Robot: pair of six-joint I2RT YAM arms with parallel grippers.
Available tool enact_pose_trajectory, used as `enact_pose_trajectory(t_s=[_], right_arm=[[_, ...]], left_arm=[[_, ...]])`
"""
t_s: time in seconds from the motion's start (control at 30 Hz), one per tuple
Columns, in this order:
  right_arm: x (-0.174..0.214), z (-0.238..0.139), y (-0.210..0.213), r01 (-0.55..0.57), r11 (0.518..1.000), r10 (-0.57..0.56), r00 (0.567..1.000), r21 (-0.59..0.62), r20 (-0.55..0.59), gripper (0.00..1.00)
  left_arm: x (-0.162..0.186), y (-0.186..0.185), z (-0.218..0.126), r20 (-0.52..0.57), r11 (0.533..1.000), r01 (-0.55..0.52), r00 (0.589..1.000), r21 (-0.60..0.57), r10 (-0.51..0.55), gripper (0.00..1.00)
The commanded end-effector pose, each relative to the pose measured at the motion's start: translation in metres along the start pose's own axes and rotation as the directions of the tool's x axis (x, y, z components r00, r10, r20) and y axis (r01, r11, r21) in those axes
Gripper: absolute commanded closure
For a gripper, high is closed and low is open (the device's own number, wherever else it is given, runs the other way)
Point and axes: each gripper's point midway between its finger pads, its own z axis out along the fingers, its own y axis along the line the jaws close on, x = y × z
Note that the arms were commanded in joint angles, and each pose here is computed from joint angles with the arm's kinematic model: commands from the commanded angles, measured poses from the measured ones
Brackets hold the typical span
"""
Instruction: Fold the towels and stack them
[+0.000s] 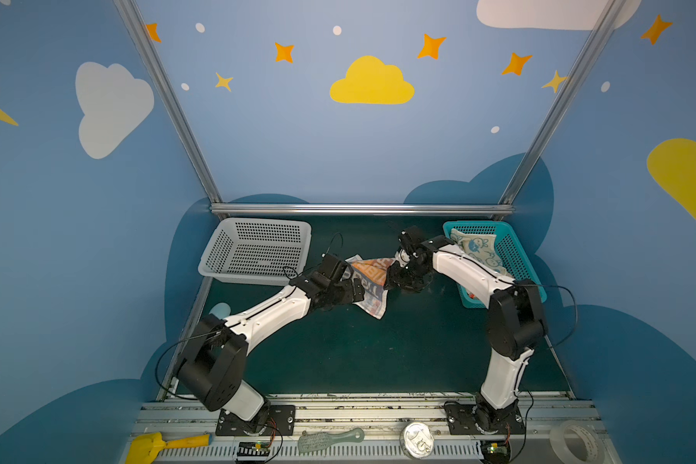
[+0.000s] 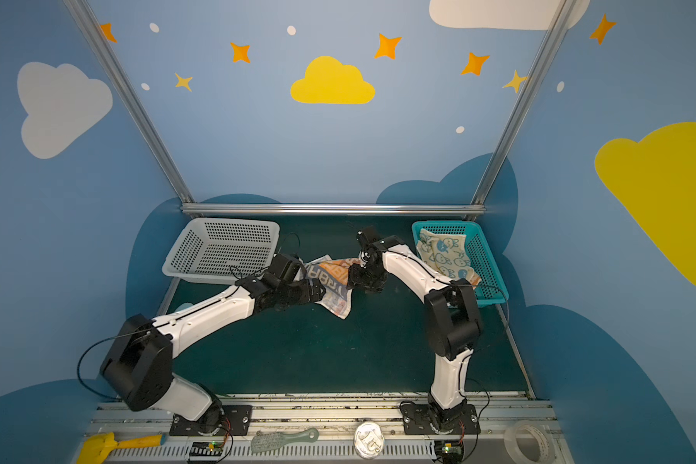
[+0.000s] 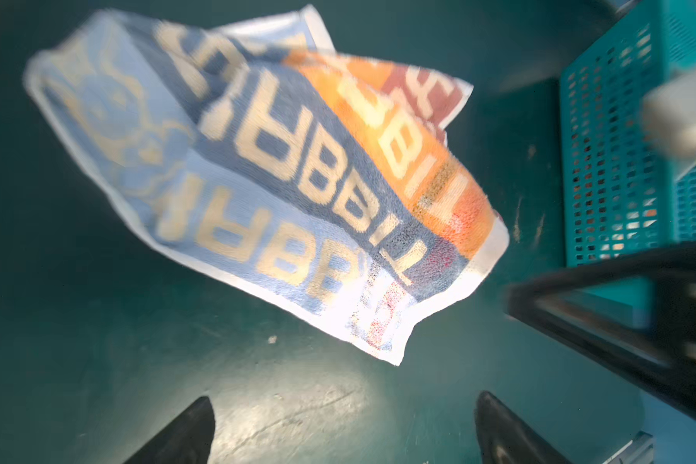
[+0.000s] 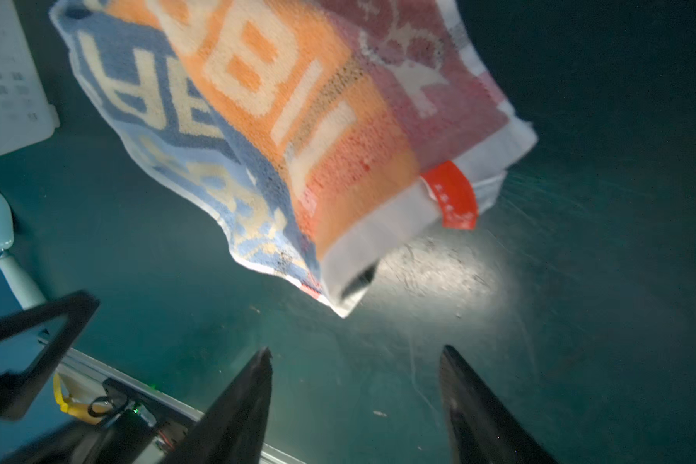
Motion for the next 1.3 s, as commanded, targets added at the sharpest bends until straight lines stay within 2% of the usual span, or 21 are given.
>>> enact_pose_trajectory(t_s=[0.0, 0.1, 0.3, 0.63, 0.87, 1.07, 1.2, 1.27], right_arm=[[0.006, -0.027, -0.016, -0.01, 1.0, 0.009, 0.999, 0.019, 0.041, 0.2], [0.002, -0.033, -0.036, -0.06, 0.998, 0.059, 0.996, 0.017, 0.061, 0.12], [-0.012, -0.038, -0.052, -0.121, 0.992, 0.123, 0.99, -0.028, 0.076, 0.1], [-0.018, -0.019, -0.054, -0.135, 0.989, 0.137, 0.99, -0.052, 0.045, 0.1], [-0.01, -0.007, -0.057, -0.136, 0.989, 0.137, 0.99, -0.055, 0.017, 0.1], [-0.008, 0.001, -0.052, -0.14, 0.985, 0.14, 0.99, -0.096, -0.008, 0.1], [-0.013, -0.003, -0.046, -0.129, 0.985, 0.131, 0.991, -0.115, 0.005, 0.1], [-0.015, -0.008, -0.046, -0.121, 0.986, 0.123, 0.992, -0.114, 0.012, 0.1]], left_arm=[[-0.001, -0.018, 0.016, -0.053, 1.0, 0.002, 0.999, 0.031, 0.0, 0.0], [0.0, -0.029, 0.033, -0.095, 1.0, -0.006, 0.995, 0.024, 0.008, 0.0], [0.014, -0.043, 0.061, -0.173, 0.999, 0.011, 0.985, 0.043, -0.003, 0.01], [0.05, 0.015, 0.088, -0.286, 0.992, 0.022, 0.957, -0.123, -0.057, 0.0], [0.05, 0.073, 0.092, -0.317, 0.964, 0.07, 0.936, -0.256, -0.153, 0.0], [0.034, 0.093, 0.085, -0.299, 0.944, 0.057, 0.941, -0.325, -0.16, 0.0], [0.005, 0.064, 0.064, -0.25, 0.97, 0.036, 0.963, -0.238, -0.097, 0.0], [-0.01, 0.031, 0.048, -0.216, 0.989, 0.01, 0.976, -0.146, -0.041, 0.0]])
